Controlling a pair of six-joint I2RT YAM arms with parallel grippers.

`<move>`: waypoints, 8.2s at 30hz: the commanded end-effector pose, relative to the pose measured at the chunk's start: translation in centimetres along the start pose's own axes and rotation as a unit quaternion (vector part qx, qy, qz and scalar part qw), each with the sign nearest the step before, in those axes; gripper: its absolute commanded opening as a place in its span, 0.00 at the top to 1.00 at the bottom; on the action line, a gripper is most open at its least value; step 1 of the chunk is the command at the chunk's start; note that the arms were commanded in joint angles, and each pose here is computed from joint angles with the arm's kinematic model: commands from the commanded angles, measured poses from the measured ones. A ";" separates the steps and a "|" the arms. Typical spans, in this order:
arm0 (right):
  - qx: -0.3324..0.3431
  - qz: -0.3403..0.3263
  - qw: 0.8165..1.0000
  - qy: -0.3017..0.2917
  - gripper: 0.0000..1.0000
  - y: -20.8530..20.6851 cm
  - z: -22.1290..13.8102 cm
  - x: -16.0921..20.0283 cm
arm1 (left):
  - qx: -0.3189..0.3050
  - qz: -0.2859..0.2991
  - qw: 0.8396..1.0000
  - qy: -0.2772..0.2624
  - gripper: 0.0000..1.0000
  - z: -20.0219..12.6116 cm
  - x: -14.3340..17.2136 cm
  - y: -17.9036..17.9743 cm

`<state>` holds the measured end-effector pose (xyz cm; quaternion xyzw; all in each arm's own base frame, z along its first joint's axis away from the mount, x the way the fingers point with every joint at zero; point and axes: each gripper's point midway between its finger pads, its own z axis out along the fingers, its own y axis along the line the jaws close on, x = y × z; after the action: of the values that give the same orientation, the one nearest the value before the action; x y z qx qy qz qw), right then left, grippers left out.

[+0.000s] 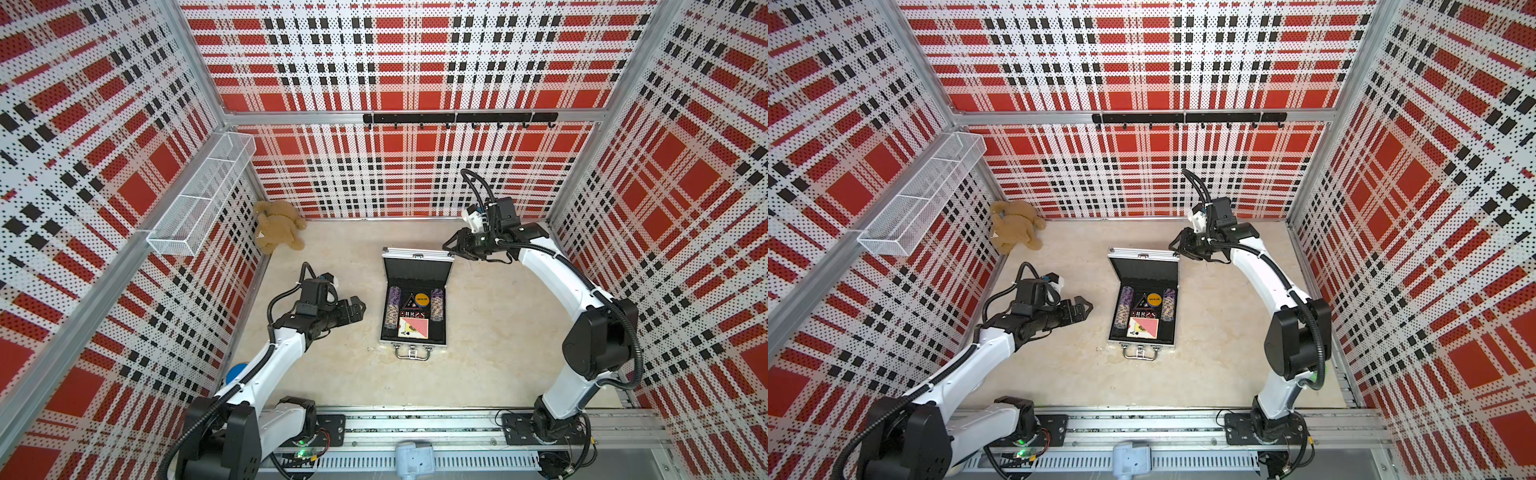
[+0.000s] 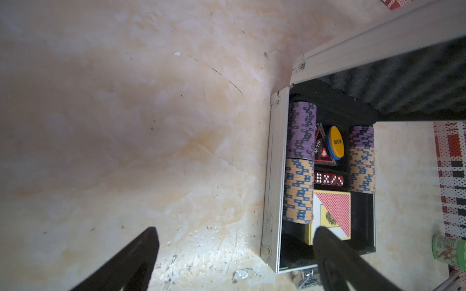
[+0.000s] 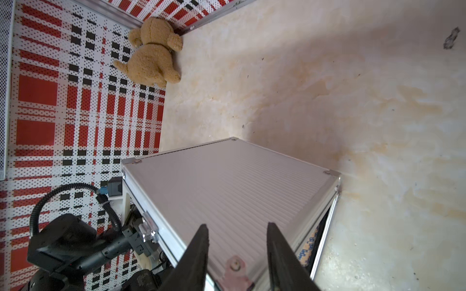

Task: Close the poker set cases
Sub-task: Close the lid of the poker set case, then adjust the poker set case at the center of the board, then fasten the fastener on the poker set case.

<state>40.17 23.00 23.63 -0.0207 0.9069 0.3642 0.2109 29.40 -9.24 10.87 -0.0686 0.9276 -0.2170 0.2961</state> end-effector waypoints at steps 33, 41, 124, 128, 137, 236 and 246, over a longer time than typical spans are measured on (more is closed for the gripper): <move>0.101 -0.003 0.991 0.089 0.28 -9.9 8.5 9.9 | 0.041 0.113 0.983 0.136 0.03 5.7 7.8 -8.8; 0.087 -0.015 0.990 0.109 0.35 -9.3 10.9 9.4 | 0.052 0.115 0.978 0.164 0.04 6.4 10.3 -9.7; 0.059 0.214 0.973 -0.057 0.37 -6.8 7.4 24.9 | 0.016 0.260 0.942 0.213 0.33 14.6 -2.9 -11.5; 0.051 0.218 0.973 -0.059 0.39 -6.6 8.1 24.7 | 0.018 0.256 0.941 0.221 0.34 14.7 -2.4 -11.3; 0.037 0.220 0.973 -0.060 0.42 -5.5 8.8 23.9 | 0.023 0.251 0.940 0.230 0.37 15.0 -1.7 -10.8; 0.078 0.249 0.962 -0.077 0.92 -6.9 7.4 24.1 | 0.007 0.246 0.940 0.237 0.41 14.4 -1.3 -9.1; 0.085 0.259 0.959 -0.080 0.95 -7.6 8.4 24.1 | 0.006 0.243 0.941 0.238 0.41 14.3 -1.4 -8.7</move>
<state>22.14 25.64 3.61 0.2497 0.8986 0.3173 0.1718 41.35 -23.54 7.37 0.2226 0.9444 -0.1686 0.1736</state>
